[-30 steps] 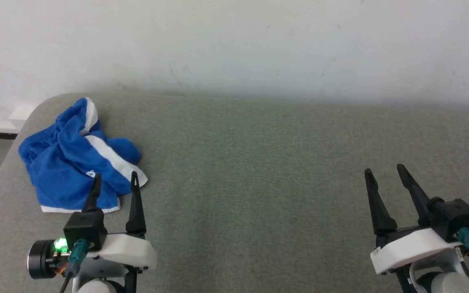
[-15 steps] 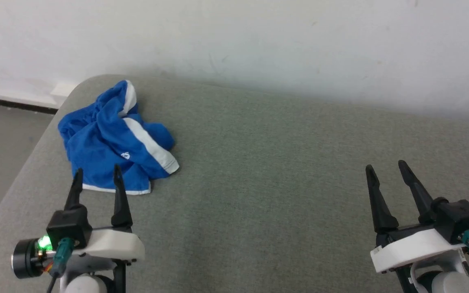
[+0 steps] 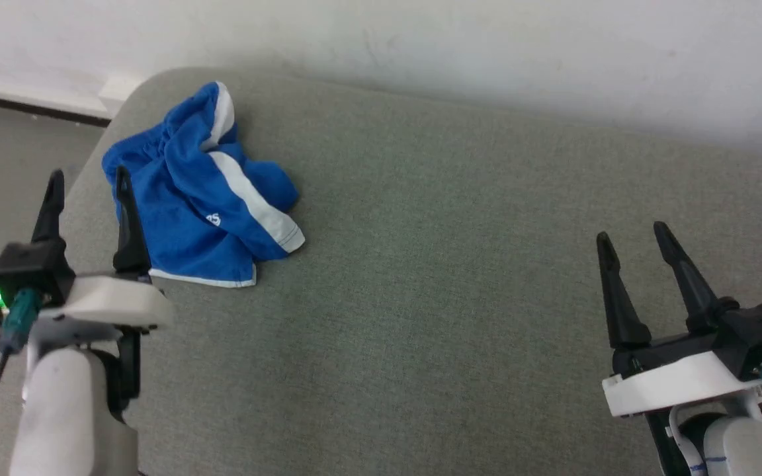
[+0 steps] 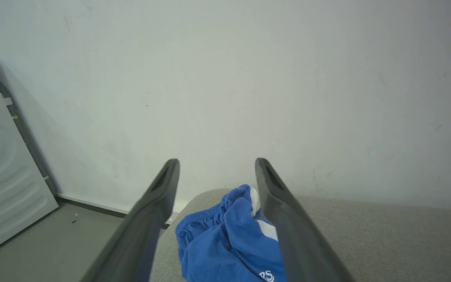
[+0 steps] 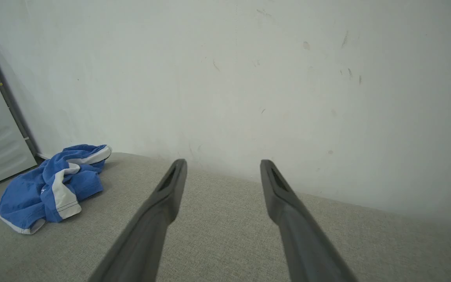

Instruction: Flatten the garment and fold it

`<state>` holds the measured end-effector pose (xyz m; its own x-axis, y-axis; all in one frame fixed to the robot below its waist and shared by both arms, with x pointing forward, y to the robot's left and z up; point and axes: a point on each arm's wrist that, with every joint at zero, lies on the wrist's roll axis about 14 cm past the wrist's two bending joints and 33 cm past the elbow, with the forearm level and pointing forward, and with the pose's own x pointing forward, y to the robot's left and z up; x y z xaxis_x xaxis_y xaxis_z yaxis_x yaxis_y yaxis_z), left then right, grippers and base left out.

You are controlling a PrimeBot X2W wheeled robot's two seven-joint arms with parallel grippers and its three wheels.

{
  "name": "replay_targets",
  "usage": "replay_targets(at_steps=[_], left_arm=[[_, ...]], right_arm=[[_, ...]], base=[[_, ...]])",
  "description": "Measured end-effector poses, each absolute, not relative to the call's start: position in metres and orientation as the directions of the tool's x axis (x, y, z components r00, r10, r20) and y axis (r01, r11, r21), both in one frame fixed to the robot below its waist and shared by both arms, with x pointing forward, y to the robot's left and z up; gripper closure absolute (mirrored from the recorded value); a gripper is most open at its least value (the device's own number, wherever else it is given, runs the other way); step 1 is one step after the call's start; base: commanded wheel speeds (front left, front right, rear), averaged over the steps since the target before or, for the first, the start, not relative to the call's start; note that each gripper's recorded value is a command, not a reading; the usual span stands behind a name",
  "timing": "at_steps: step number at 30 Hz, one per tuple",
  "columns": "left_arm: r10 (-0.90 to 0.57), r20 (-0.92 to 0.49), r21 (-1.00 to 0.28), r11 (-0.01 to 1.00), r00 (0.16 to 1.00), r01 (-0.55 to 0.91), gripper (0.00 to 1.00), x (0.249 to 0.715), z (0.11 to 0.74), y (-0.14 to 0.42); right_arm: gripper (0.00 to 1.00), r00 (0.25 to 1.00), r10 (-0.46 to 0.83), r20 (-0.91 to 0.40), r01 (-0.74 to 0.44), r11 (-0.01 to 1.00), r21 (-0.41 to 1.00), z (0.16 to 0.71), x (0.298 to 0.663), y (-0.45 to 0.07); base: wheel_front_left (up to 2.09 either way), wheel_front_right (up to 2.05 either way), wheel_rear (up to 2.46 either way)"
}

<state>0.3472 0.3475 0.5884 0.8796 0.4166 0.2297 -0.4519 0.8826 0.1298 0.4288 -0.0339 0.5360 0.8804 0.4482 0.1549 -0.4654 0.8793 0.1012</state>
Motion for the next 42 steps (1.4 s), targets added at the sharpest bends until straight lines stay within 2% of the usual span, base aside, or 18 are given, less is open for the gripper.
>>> replay_targets(at_steps=[4, 10, 19, 24, 30, 35, 36, 37, 42], left_arm=[[0.420, 0.176, 0.165, 0.879, 0.890, -0.448, 0.00, 0.368, 0.575, 0.366], [0.423, -0.021, 0.194, 0.891, 0.906, -0.411, 0.00, 0.403, 0.543, 0.395], [0.398, -0.384, 0.162, 0.918, 0.834, -0.363, 0.00, 0.446, 0.484, 0.411], [0.348, -0.567, 0.126, 0.932, 0.746, -0.339, 0.00, 0.455, 0.442, 0.406], [0.264, -0.789, 0.103, 0.947, 0.555, -0.303, 0.00, 0.445, 0.386, 0.395], [0.222, -0.854, 0.094, 0.956, 0.471, -0.279, 0.00, 0.447, 0.376, 0.397], [0.216, -0.859, 0.091, 0.957, 0.464, -0.276, 0.93, 0.447, 0.375, 0.398], [0.212, -0.863, 0.090, 0.958, 0.458, -0.273, 1.00, 0.447, 0.374, 0.399], [0.209, -0.841, 0.067, 0.956, 0.500, -0.286, 1.00, 0.451, 0.383, 0.405]], right_arm=[[0.00, 0.880, 0.447, 0.161, -0.466, 0.878, 0.109, 0.531, 0.440, -0.033], [0.00, 0.886, 0.438, 0.152, -0.457, 0.881, 0.125, 0.516, 0.456, -0.036], [0.00, 0.883, 0.449, 0.136, -0.466, 0.872, 0.149, 0.491, 0.476, -0.034], [0.00, 0.879, 0.450, 0.160, -0.473, 0.866, 0.164, 0.488, 0.486, -0.032], [0.00, 0.889, 0.434, 0.148, -0.455, 0.873, 0.174, 0.474, 0.493, -0.039], [0.00, 0.895, 0.424, 0.139, -0.444, 0.877, 0.185, 0.463, 0.498, -0.042], [0.00, 0.894, 0.424, 0.142, -0.445, 0.875, 0.189, 0.462, 0.498, -0.042], [0.00, 0.894, 0.425, 0.142, -0.446, 0.874, 0.194, 0.461, 0.499, -0.041], [0.00, 0.890, 0.427, 0.160, -0.453, 0.867, 0.209, 0.466, 0.497, -0.037]], base=[[0.00, 0.00, 0.00], [0.00, 0.00, 0.00], [0.00, 0.00, 0.00], [0.00, 0.00, 0.00], [0.00, 0.00, 0.00], [0.00, 0.00, 0.00], [0.00, 0.00, 0.00], [0.00, 0.00, 0.00], [0.00, 0.00, 0.00]])
